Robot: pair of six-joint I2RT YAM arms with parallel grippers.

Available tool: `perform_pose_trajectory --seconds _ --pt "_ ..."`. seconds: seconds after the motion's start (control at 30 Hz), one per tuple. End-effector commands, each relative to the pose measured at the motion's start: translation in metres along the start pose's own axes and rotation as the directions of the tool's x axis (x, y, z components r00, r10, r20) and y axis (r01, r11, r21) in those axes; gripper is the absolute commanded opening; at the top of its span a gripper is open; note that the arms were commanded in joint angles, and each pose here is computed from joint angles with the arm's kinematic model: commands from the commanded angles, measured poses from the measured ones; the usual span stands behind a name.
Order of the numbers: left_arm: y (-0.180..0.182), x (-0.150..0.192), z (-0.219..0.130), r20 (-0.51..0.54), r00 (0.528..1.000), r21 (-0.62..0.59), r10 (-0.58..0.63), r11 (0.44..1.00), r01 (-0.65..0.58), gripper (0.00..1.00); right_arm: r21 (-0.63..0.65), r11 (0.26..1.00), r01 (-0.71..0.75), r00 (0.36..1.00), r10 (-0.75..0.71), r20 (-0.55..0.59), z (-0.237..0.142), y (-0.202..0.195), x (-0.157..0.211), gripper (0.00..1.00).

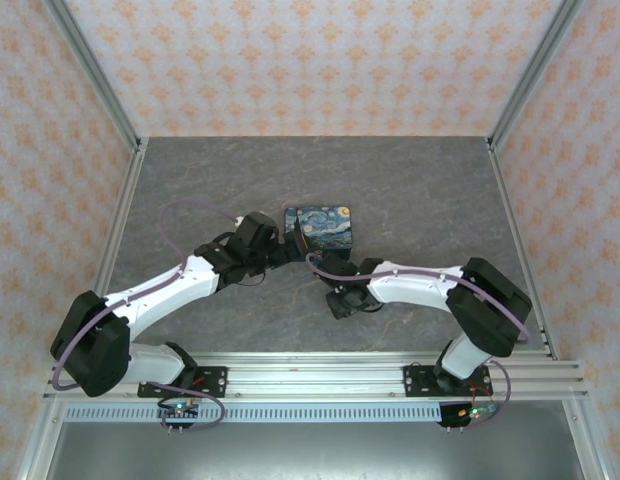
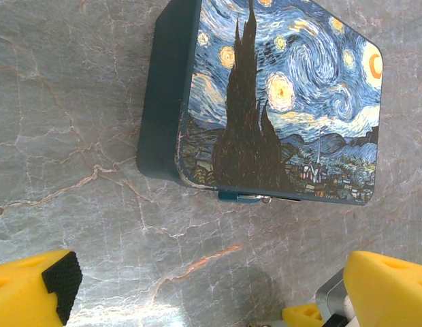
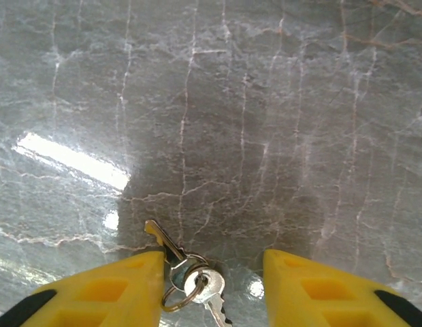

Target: Unlock a padlock with a key

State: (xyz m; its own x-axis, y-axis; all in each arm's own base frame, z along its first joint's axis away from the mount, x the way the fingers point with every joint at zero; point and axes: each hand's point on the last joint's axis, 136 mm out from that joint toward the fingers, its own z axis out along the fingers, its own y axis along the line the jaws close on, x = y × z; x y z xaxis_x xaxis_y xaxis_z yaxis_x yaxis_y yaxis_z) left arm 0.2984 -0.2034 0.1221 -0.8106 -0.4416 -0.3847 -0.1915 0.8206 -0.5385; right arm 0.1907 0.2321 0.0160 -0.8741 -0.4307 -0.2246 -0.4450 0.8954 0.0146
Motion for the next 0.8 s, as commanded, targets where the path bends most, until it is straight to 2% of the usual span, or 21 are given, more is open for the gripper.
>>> perform_pose_trajectory --seconds 0.0,0.27,0.47,0.77 --pt "0.000 -0.004 0.001 0.005 1.000 0.005 -0.007 1.000 0.007 1.00 0.035 0.999 -0.014 1.000 0.014 -0.008 0.010 -0.006 -0.002 0.34" --pt "-0.001 -0.004 0.001 0.007 1.000 0.005 -0.008 1.000 0.008 1.00 0.002 0.999 -0.049 0.998 0.049 -0.026 0.015 -0.002 0.007 0.00" --pt "-0.001 -0.003 0.002 0.002 1.000 0.006 -0.008 1.000 0.008 1.00 -0.060 0.994 -0.093 0.995 0.095 0.021 0.008 0.003 0.002 0.00" --pt "-0.004 0.001 0.004 -0.014 1.000 0.036 -0.024 0.999 0.024 1.00 -0.284 0.936 -0.208 0.960 0.250 0.123 -0.020 0.008 -0.015 0.00"
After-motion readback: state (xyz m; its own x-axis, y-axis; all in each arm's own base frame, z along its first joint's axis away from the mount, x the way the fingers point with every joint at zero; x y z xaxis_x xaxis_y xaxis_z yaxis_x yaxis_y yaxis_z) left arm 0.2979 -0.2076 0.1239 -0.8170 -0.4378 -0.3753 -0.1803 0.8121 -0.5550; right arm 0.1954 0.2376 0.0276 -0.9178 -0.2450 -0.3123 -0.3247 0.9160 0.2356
